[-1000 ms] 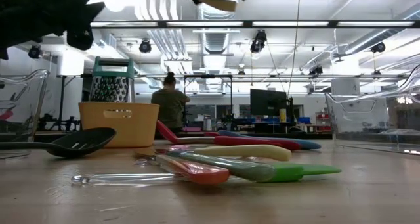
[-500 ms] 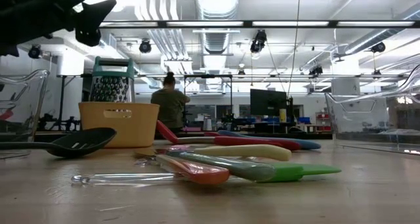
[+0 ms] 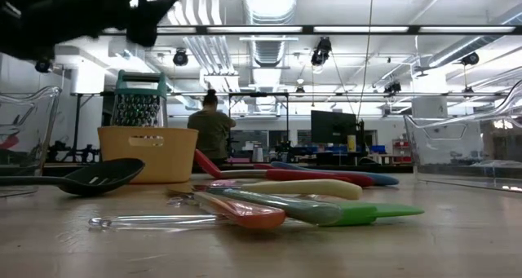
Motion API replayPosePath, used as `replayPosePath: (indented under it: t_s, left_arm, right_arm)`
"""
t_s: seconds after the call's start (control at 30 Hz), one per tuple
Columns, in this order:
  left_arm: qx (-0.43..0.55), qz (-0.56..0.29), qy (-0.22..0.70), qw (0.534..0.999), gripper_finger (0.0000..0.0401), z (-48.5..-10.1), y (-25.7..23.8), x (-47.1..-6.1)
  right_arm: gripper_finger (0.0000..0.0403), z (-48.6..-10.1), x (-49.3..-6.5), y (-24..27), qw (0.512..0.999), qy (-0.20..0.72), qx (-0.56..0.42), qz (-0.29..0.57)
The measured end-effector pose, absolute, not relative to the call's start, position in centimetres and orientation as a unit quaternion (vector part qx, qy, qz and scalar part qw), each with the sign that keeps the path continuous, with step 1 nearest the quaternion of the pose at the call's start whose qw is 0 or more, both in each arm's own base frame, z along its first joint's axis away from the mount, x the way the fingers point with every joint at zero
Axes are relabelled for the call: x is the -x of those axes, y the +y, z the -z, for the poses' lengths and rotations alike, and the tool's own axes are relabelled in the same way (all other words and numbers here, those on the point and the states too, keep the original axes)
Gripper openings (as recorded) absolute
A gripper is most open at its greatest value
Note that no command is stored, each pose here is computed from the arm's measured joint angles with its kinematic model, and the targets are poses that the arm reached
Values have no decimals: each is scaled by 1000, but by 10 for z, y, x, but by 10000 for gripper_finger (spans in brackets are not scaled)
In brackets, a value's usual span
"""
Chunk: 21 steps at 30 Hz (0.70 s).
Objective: Pick & Place Kitchen Items
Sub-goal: Put the top light yellow knife into the yellow bin
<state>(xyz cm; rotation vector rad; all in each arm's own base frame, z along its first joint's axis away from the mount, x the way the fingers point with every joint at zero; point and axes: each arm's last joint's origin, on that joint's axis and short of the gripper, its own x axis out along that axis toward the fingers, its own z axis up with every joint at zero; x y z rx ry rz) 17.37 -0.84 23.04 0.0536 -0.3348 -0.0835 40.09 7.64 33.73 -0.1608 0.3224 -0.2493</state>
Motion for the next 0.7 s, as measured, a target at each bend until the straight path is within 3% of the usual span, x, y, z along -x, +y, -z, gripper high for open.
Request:
replayPosePath:
  t_s: [0.43, 0.7]
  left_arm:
    - [-34, 43, -157, 986, 218, -242, -11, -201]
    - [-23, 58, -225, 972, 246, -255, -13, -201]
  right_arm:
    - [69, -338, -401, 77, 977, 151, 83, 123]
    - [81, -339, -402, 77, 978, 143, 84, 123]
